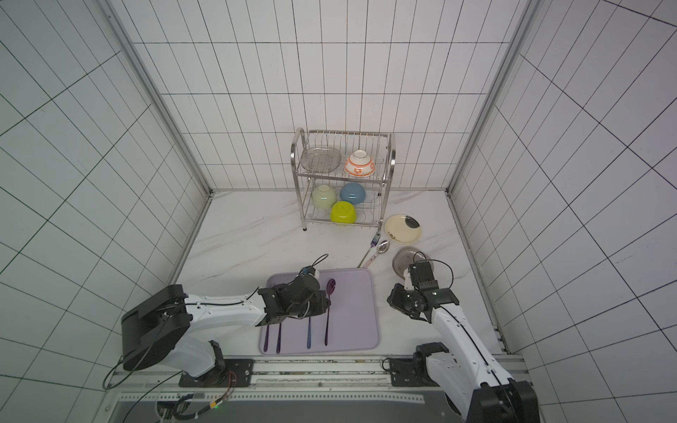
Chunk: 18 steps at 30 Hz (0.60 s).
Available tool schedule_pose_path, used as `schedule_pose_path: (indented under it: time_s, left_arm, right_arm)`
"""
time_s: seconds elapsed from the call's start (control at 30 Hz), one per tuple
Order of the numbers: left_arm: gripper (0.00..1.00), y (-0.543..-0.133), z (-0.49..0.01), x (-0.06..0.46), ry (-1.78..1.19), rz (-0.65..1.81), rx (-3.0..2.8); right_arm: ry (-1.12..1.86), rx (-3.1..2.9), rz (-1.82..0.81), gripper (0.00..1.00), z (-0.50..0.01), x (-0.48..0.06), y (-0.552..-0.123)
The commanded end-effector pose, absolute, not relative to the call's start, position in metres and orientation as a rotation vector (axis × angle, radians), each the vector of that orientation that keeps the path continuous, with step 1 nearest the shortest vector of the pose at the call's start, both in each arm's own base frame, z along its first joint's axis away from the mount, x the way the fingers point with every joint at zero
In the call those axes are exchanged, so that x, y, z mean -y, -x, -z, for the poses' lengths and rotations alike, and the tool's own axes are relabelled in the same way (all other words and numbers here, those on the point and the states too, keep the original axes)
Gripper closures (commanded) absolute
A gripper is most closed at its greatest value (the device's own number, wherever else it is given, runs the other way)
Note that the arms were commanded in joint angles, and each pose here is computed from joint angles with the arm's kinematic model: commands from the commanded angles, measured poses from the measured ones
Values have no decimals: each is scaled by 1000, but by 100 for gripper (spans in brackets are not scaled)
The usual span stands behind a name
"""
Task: Set the spoon and fork side by side
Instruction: Place the spoon on the tray.
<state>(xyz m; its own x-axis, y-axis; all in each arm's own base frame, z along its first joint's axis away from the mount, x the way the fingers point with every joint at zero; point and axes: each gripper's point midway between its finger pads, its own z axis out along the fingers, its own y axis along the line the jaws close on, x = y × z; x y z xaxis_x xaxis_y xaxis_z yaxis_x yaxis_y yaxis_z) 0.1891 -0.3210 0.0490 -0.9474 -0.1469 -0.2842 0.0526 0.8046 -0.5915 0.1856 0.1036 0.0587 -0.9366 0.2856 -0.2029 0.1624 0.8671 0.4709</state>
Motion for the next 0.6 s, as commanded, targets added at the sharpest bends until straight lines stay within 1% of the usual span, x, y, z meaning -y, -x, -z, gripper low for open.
schedule_pose_path:
  time_s: [0.0, 0.4, 0.57]
  left_arm:
    - [100, -189, -41, 316, 82, 860, -2665]
    - [100, -185, -31, 315, 64, 845, -2693]
    - [93, -183, -29, 315, 56, 842, -2704]
  right_arm:
    - [-369, -2767, -662, 78, -57, -101, -184]
    - [-399, -2762, -658, 78, -53, -98, -180]
    - [-404, -2763, -651, 78, -53, -97, -180]
